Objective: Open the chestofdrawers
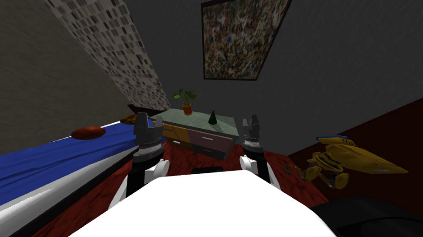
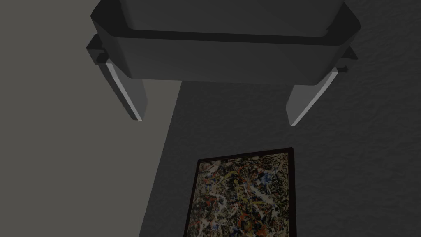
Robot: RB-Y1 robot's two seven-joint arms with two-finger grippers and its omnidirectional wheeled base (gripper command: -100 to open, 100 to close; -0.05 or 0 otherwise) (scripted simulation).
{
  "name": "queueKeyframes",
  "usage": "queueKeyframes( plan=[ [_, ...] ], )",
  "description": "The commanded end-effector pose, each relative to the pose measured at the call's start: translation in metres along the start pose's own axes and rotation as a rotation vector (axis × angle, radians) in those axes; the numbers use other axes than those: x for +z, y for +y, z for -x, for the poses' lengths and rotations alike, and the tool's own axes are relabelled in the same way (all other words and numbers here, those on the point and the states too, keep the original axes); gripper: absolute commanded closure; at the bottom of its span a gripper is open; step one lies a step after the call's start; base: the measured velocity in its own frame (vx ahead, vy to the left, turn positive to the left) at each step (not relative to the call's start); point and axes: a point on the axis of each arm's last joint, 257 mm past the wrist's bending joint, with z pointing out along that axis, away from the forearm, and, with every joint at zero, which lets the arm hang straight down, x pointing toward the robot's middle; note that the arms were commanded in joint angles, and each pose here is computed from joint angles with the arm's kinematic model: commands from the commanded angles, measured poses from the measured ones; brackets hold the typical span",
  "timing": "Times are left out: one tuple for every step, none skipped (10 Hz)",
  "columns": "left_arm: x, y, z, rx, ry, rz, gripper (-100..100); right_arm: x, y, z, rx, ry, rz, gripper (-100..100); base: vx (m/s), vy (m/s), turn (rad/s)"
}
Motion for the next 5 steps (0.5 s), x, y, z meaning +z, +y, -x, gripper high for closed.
queueKeyframes(
  plan=[
    [0.0000,0.0000,0.0000,0.000,0.000,0.000,0,0.0000,0.0000,0.0000,0.000,0.000,0.000,0,0.000,0.000,0.000],
    [0.0000,0.0000,0.0000,0.000,0.000,0.000,0,0.0000,0.0000,0.0000,0.000,0.000,0.000,0,0.000,0.000,0.000],
    [0.0000,-0.0001,0.0000,0.000,0.000,0.000,0,0.0000,0.0001,0.0000,0.000,0.000,0.000,0,0.000,0.000,0.000],
    [0.0000,-0.0001,0.0000,0.000,0.000,0.000,0,0.0000,0.0001,0.0000,0.000,0.000,0.000,0,0.000,0.000,0.000],
    [0.0000,-0.0001,0.0000,0.000,0.000,0.000,0,0.0000,0.0001,0.0000,0.000,0.000,0.000,0,0.000,0.000,0.000]
  ],
)
